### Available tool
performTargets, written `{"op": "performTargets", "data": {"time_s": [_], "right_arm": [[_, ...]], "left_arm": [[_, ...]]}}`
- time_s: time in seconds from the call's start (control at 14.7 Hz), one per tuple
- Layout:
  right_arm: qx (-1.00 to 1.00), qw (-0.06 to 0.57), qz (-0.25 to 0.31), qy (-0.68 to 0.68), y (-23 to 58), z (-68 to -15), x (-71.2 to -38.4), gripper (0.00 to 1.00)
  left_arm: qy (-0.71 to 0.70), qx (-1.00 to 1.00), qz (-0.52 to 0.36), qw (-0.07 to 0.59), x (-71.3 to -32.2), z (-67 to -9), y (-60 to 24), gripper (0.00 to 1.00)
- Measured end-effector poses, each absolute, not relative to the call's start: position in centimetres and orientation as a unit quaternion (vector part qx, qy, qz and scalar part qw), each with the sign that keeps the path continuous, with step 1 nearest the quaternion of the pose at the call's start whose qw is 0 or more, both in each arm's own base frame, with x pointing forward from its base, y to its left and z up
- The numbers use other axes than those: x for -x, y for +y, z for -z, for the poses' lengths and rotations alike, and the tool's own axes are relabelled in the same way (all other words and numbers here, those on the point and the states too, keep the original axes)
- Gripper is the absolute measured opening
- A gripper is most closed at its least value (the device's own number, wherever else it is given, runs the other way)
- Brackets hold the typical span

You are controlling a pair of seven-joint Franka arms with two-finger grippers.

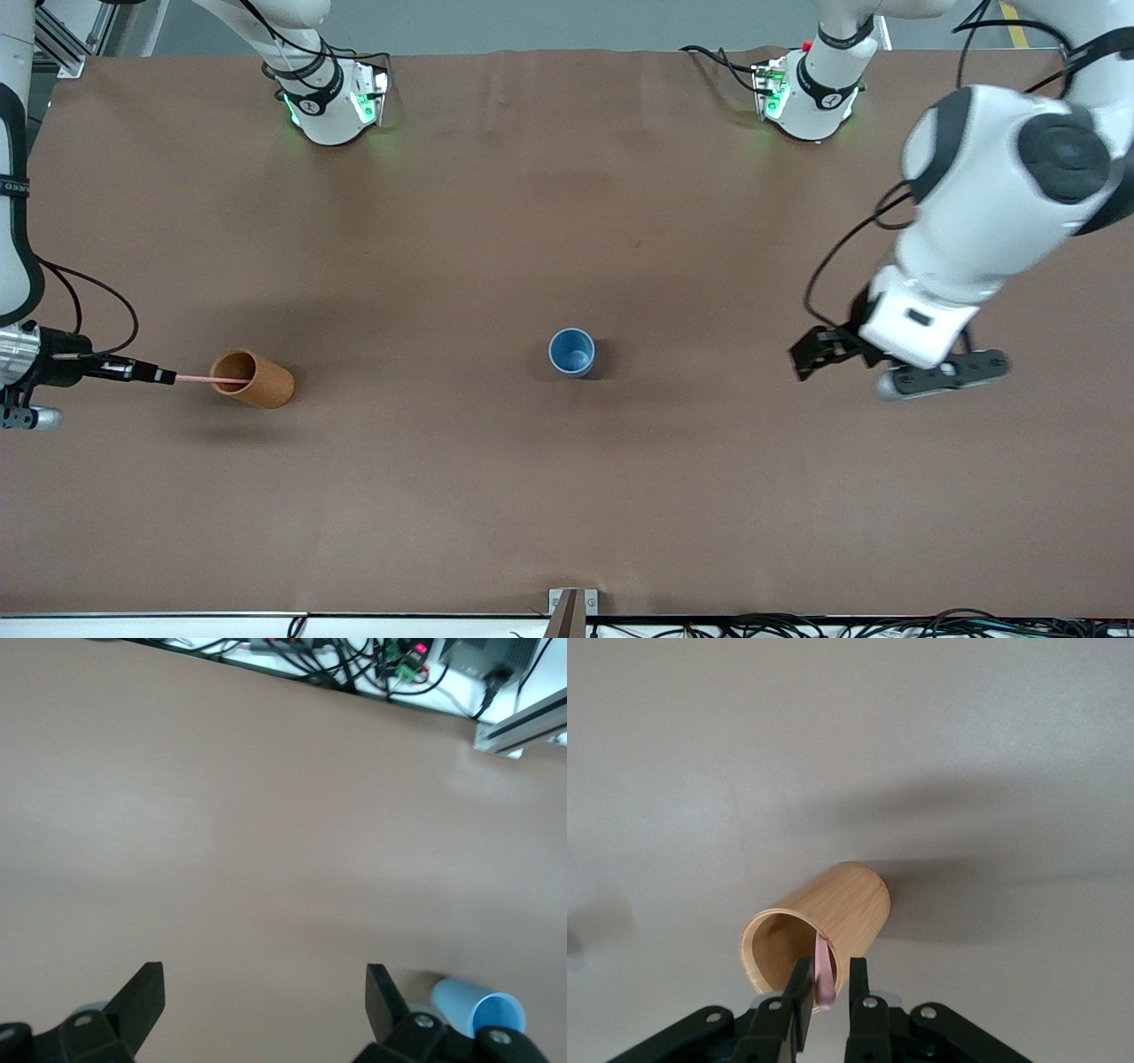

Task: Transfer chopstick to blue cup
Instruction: 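Slide the blue cup toward the table middle with the left gripper, then open the left gripper and withdraw it from the blue cup, then lift the pink chopstick with the right gripper and carry it over the blue cup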

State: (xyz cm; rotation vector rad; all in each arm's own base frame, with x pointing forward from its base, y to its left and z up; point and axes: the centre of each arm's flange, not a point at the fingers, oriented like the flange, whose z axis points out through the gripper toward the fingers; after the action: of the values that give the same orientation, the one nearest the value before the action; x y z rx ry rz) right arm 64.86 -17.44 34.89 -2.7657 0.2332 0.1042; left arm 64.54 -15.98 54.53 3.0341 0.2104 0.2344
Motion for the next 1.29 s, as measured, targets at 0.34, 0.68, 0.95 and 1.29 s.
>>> {"op": "performTargets", "data": {"time_s": [0.34,0.68,0.95,1.29], "right_arm": [[0.977,0.192,-0.035,0.087,-17.3,-34.9,-64.9,0.16],[0.976,0.198,-0.035,0.088,-17.0,-34.9,-65.0,0.09],[0.976,0.200,-0.032,0.082,-16.7,-35.8,-65.3,0.09],[0.979,0.196,-0.009,0.046,-14.8,-46.2,-64.1,0.09]], "left_arm": [[0.000,-0.998,-0.053,0.027,-62.1,-59.0,-9.8,1.00],[-0.006,-0.998,-0.054,0.025,-60.5,-61.3,-9.9,1.00],[-0.010,-0.999,-0.040,0.022,-59.8,-61.5,-10.1,1.00],[-0.034,-0.999,-0.038,0.018,-57.9,-62.7,-9.8,1.00]]}}
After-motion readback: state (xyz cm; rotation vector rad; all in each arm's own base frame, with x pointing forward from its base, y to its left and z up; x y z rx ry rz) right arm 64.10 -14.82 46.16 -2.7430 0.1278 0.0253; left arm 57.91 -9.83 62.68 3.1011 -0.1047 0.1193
